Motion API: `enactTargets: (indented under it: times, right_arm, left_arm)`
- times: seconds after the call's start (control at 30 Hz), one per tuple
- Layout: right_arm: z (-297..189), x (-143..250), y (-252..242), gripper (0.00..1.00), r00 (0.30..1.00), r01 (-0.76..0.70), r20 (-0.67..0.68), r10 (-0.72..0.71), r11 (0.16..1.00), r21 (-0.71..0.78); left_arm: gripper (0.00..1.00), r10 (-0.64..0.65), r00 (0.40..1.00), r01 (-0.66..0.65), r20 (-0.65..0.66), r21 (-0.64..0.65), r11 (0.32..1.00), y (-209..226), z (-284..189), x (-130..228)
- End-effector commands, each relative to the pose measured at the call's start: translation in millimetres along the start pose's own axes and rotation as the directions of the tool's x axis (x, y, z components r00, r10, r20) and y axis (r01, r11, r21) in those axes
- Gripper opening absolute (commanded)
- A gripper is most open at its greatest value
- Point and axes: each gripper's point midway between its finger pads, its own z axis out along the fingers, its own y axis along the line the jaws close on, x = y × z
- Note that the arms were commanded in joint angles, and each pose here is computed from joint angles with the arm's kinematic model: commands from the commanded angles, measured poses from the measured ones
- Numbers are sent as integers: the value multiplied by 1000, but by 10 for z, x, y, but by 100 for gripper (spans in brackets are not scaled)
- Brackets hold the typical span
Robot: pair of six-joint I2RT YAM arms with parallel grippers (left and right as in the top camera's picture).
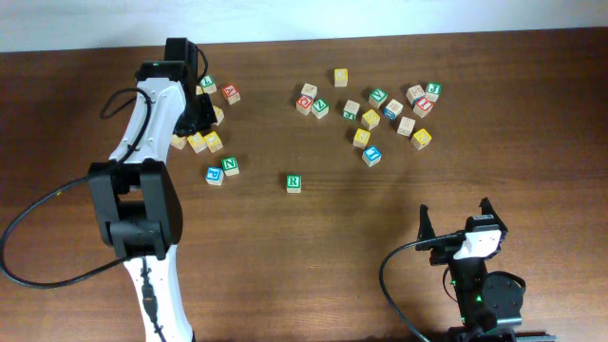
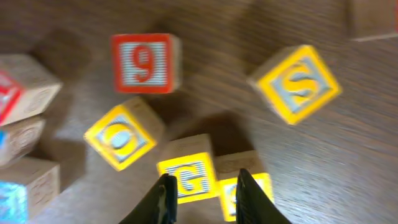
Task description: Spell out RSS
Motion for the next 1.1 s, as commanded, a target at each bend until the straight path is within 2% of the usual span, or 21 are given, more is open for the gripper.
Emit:
enactTargets:
  times: [0.0, 0.17, 0.27, 0.3, 0.4, 0.53, 0.9, 1.07]
  right_arm:
    - [-1, 19, 11, 98, 1000, -1, -2, 1, 1000, -4]
    - [-1, 19, 11, 98, 1000, -1, -2, 1, 1000, -4]
    - [-1, 19, 11, 98, 1000, -1, -2, 1, 1000, -4]
    - [-1, 19, 11, 98, 1000, -1, -2, 1, 1000, -4]
    - [-1, 19, 11, 98, 1000, -1, -2, 1, 1000, -4]
    - [-1, 19, 11, 98, 1000, -1, -2, 1, 1000, -4]
    - [-1, 19, 11, 98, 1000, -1, -2, 1, 1000, -4]
    - [-1, 19, 11, 98, 1000, -1, -2, 1, 1000, -4]
  left_arm:
    - [33, -74, 997, 76, 31, -78, 994, 163, 13, -60]
    - [38, -156, 988, 156, 16, -57, 986, 333, 42, -96]
    - [43, -182, 983, 181, -20, -21, 983, 387, 59, -69]
    - [50, -192, 981, 191, -23, -25, 981, 438, 64, -72]
    - [52, -208, 978, 207, -25, -25, 978, 510, 72, -86]
    - [47, -209, 978, 208, -25, -26, 978, 518, 73, -88]
    - [79, -241, 970, 241, 9, -33, 970, 663, 87, -190]
    - [79, -251, 968, 251, 6, -31, 967, 703, 92, -196]
